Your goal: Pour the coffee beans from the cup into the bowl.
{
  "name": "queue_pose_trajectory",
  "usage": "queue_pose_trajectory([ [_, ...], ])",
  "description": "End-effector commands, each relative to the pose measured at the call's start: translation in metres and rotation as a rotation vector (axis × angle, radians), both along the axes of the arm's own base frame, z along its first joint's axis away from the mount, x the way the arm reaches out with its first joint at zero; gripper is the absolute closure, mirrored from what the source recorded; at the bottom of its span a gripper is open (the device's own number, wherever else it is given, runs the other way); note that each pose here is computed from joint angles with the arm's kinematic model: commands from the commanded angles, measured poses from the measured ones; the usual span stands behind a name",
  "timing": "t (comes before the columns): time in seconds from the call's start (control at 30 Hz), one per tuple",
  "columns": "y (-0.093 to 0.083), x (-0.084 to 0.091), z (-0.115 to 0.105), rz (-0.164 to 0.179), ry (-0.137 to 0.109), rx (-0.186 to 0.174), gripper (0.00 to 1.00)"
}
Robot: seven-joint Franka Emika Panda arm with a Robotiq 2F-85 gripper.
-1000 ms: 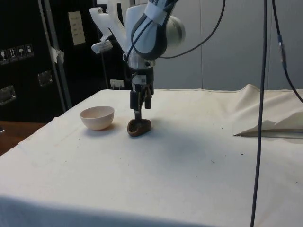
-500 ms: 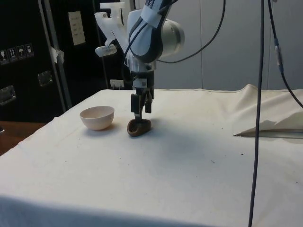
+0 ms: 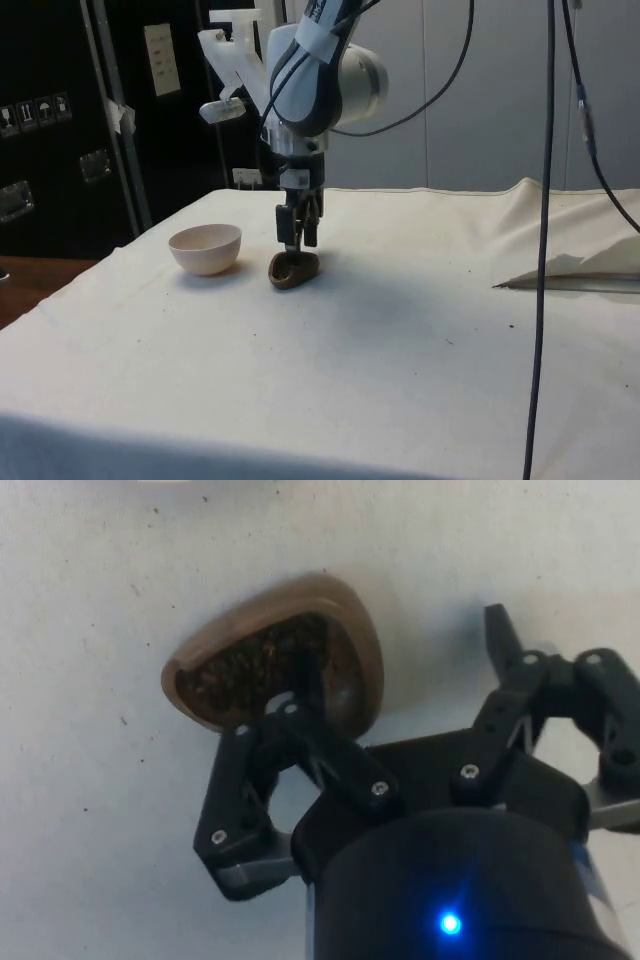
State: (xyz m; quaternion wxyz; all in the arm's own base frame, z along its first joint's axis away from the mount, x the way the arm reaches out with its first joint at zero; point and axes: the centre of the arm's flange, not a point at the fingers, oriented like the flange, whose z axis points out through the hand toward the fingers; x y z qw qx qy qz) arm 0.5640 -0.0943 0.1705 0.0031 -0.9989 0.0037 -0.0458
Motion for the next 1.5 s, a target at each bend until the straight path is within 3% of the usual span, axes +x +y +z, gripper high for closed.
queue_pose_trajectory([
  [0.0, 0.001, 0.002, -0.001, -0.001, -0.006, 0.006, 0.2],
  [0.27, 0.002, 0.003, -0.003, -0.001, -0.005, 0.005, 0.66],
  [0.3, 0.001, 0.003, -0.002, -0.001, -0.007, 0.005, 0.76],
  [0.37, 0.001, 0.003, -0.002, -0.001, -0.007, 0.005, 0.81],
  [0.47, 0.001, 0.003, -0.002, -0.001, -0.007, 0.006, 0.99],
  [0.97, 0.006, 0.003, 0.003, 0.0, -0.004, -0.003, 1.0],
  [1.47, 0.003, 0.009, 0.046, -0.016, -0.02, 0.001, 1.0],
])
